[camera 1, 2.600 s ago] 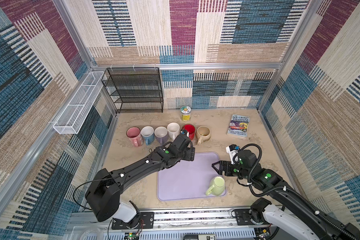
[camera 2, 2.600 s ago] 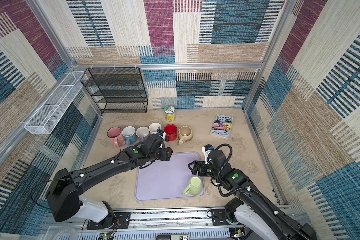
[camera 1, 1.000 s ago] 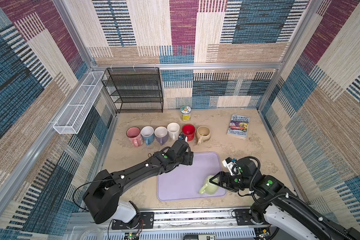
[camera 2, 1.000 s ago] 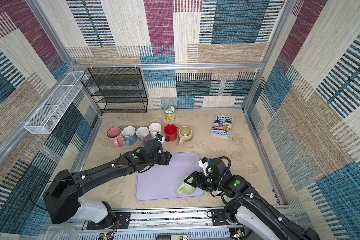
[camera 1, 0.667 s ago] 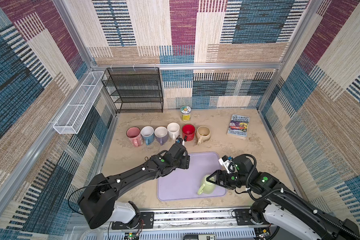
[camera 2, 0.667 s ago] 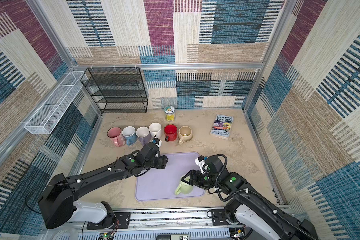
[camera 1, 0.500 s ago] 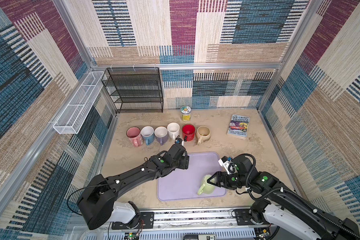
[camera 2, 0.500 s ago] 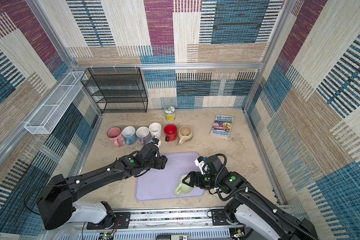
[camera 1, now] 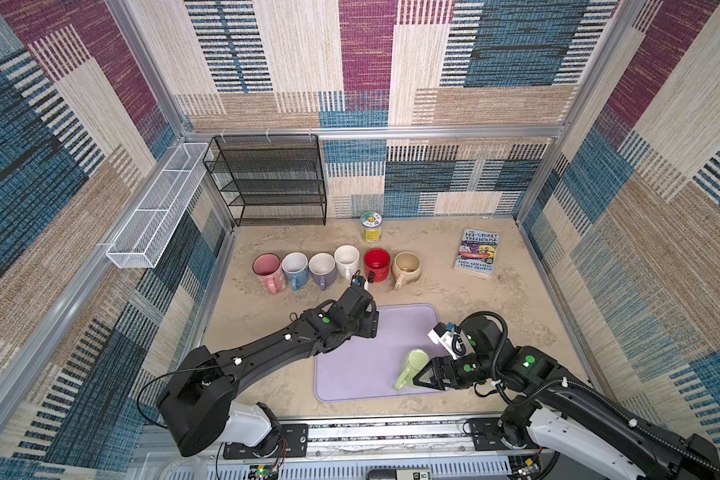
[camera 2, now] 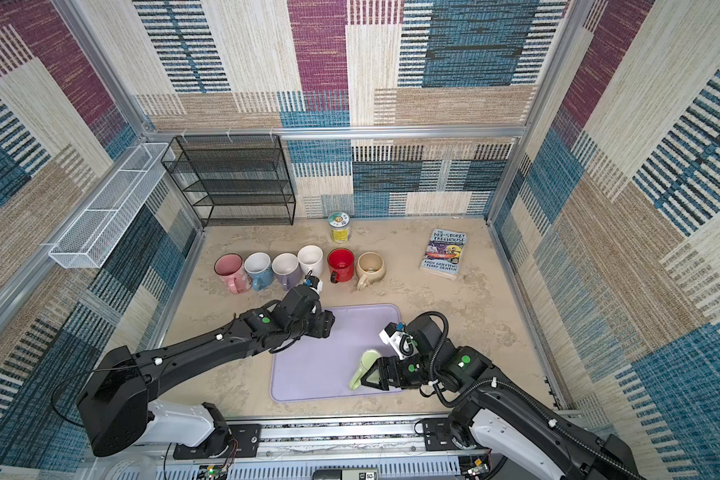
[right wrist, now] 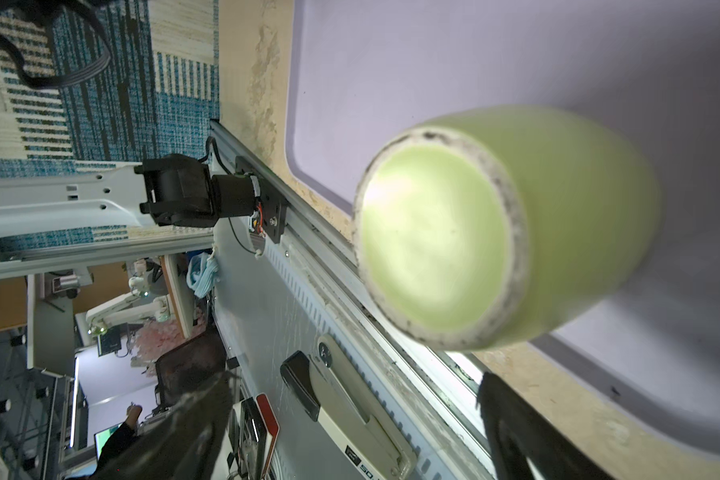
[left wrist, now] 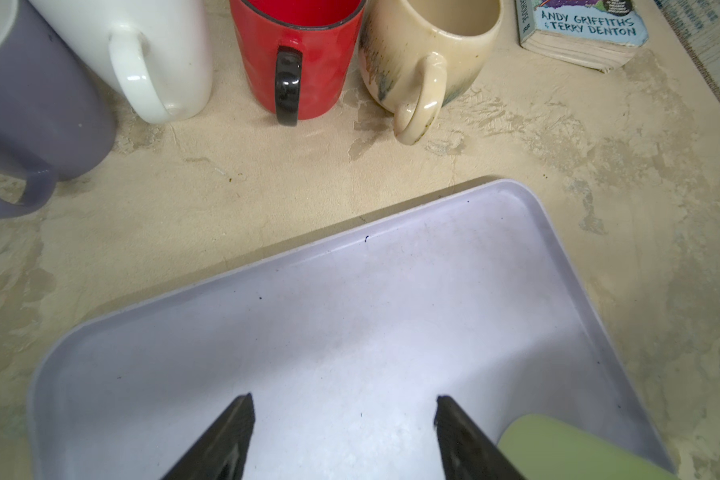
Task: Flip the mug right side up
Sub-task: 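Grasp the light green mug with the right gripper and lift it, then bring the left gripper to the green mug's rim while the right holds it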
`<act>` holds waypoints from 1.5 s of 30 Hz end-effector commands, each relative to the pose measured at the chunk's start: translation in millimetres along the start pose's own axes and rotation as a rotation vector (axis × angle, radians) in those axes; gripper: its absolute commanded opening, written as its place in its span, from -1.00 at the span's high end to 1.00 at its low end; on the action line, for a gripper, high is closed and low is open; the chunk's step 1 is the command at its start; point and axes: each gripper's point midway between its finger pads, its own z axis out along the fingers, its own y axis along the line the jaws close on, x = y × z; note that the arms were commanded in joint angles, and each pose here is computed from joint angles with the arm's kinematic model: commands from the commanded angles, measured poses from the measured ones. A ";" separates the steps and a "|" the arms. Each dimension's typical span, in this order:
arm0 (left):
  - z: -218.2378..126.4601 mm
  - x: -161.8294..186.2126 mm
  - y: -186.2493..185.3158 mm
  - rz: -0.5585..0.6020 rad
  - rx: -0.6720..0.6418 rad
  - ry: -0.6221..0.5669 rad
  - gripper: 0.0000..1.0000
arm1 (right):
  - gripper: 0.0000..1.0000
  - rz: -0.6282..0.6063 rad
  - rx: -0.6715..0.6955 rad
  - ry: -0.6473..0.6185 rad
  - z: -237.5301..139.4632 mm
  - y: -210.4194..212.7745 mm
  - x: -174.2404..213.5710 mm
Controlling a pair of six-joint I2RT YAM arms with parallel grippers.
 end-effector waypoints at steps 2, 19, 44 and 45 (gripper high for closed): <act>-6.5 0.1 7.0 0.007 -0.028 -0.011 -0.46 | -0.91 -0.065 -0.104 -0.016 2.6 25.8 -12.6; -29.7 17.1 15.6 0.024 0.020 -0.043 -0.41 | -0.95 -0.096 -0.069 -0.142 28.4 21.0 -68.4; -32.0 34.4 -8.2 0.012 0.176 -0.001 -0.28 | -0.90 -0.083 -0.060 -0.288 14.4 -11.0 -133.0; -31.5 34.6 -10.6 0.008 0.181 -0.002 -0.27 | -0.88 -0.076 -0.055 -0.297 11.6 -13.4 -132.2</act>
